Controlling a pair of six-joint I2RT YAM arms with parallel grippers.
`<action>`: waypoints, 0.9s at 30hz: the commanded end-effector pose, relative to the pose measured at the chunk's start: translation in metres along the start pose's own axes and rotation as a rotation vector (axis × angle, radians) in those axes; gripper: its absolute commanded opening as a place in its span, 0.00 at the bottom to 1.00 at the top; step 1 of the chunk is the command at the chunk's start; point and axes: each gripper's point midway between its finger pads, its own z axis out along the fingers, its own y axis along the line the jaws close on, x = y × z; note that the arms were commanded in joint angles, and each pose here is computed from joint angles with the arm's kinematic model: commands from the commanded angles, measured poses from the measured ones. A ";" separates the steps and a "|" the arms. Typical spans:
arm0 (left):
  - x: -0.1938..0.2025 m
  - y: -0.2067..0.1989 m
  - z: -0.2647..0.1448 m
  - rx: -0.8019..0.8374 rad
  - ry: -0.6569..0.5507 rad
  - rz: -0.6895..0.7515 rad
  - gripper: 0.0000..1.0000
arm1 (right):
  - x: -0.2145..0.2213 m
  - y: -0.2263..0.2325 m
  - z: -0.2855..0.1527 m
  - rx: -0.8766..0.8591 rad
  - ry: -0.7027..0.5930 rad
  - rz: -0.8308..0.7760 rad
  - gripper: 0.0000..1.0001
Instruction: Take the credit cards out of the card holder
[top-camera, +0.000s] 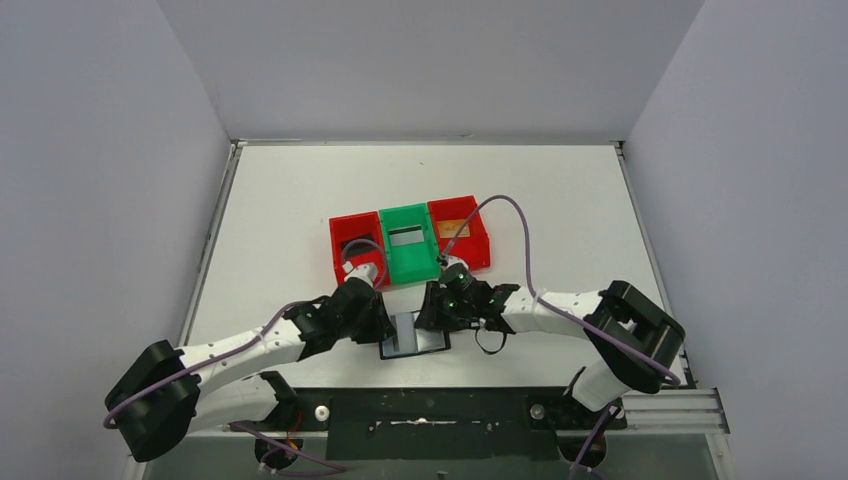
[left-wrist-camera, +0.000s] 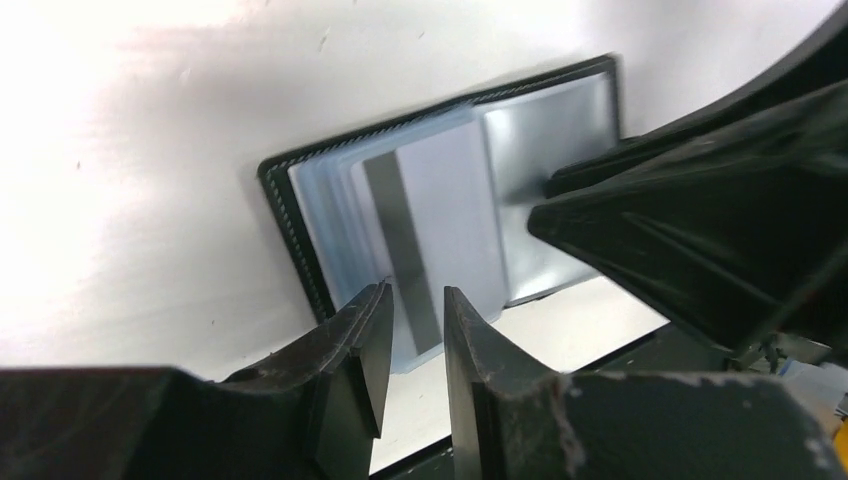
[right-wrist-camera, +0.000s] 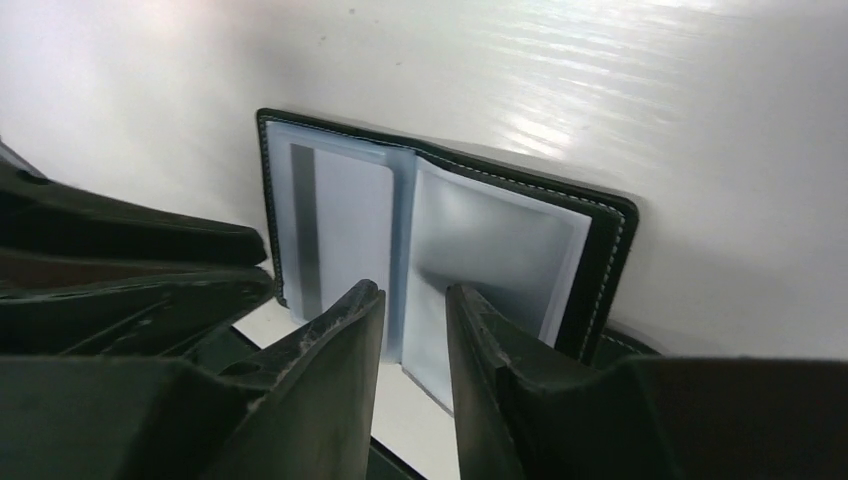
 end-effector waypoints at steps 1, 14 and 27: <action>0.005 -0.006 -0.001 0.046 0.012 -0.044 0.26 | -0.017 0.034 0.000 -0.103 -0.083 -0.025 0.29; 0.023 0.023 0.008 -0.005 0.019 -0.010 0.30 | 0.009 0.020 0.040 -0.171 -0.077 0.102 0.20; 0.025 0.056 0.013 -0.162 0.014 0.044 0.08 | 0.036 0.025 0.047 -0.311 -0.100 0.211 0.14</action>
